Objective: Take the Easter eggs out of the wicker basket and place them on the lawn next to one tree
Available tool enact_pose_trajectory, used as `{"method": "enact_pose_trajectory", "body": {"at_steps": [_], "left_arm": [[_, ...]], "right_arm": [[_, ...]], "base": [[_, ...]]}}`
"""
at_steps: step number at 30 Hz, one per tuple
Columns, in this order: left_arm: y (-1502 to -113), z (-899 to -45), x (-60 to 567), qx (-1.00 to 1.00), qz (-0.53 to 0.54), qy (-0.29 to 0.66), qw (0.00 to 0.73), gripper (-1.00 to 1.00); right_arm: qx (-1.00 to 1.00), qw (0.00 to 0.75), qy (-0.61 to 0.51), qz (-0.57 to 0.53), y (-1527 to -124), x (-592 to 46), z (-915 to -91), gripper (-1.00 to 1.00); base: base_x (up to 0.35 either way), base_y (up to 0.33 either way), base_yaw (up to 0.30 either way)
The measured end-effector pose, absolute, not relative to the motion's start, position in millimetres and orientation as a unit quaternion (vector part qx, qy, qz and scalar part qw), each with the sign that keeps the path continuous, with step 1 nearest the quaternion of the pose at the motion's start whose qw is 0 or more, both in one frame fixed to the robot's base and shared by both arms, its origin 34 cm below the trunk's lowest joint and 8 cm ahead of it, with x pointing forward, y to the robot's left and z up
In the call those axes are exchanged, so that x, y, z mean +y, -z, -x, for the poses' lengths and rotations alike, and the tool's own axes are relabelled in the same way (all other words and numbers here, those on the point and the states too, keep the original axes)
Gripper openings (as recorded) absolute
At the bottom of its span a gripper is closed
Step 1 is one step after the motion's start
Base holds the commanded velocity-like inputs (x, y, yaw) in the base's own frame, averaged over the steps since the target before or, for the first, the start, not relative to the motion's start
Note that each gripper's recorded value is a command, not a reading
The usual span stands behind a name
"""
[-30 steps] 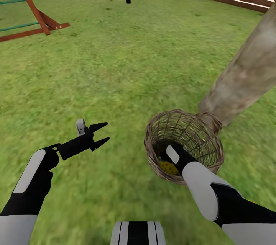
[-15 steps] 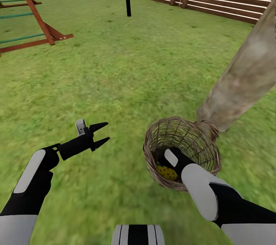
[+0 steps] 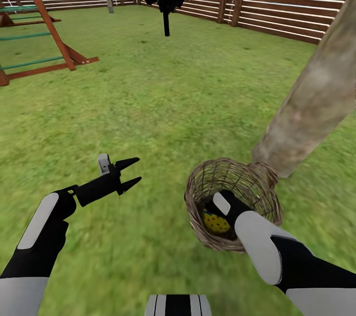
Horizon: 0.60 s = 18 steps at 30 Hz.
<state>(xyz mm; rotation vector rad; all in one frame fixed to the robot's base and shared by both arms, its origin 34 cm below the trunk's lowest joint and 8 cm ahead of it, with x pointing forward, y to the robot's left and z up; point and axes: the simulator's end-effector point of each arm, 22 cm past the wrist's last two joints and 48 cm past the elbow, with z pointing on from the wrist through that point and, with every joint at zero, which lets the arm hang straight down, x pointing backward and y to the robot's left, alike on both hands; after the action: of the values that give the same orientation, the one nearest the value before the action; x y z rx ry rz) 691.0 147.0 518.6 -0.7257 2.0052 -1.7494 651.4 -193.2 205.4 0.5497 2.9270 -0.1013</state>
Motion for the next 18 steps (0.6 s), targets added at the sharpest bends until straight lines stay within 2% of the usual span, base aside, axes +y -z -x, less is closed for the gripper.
{"method": "enact_pose_trajectory", "body": {"at_steps": [18], "left_arm": [[-563.1, -687.4, 146.7, 0.709, 0.235, 0.629, 0.216, 1.0]], "right_arm": [[0.975, 0.118, 0.028, -0.184, -250.4, -196.3, -672.6, -1.0]], "base": [[0.0, 0.0, 0.0]]}}
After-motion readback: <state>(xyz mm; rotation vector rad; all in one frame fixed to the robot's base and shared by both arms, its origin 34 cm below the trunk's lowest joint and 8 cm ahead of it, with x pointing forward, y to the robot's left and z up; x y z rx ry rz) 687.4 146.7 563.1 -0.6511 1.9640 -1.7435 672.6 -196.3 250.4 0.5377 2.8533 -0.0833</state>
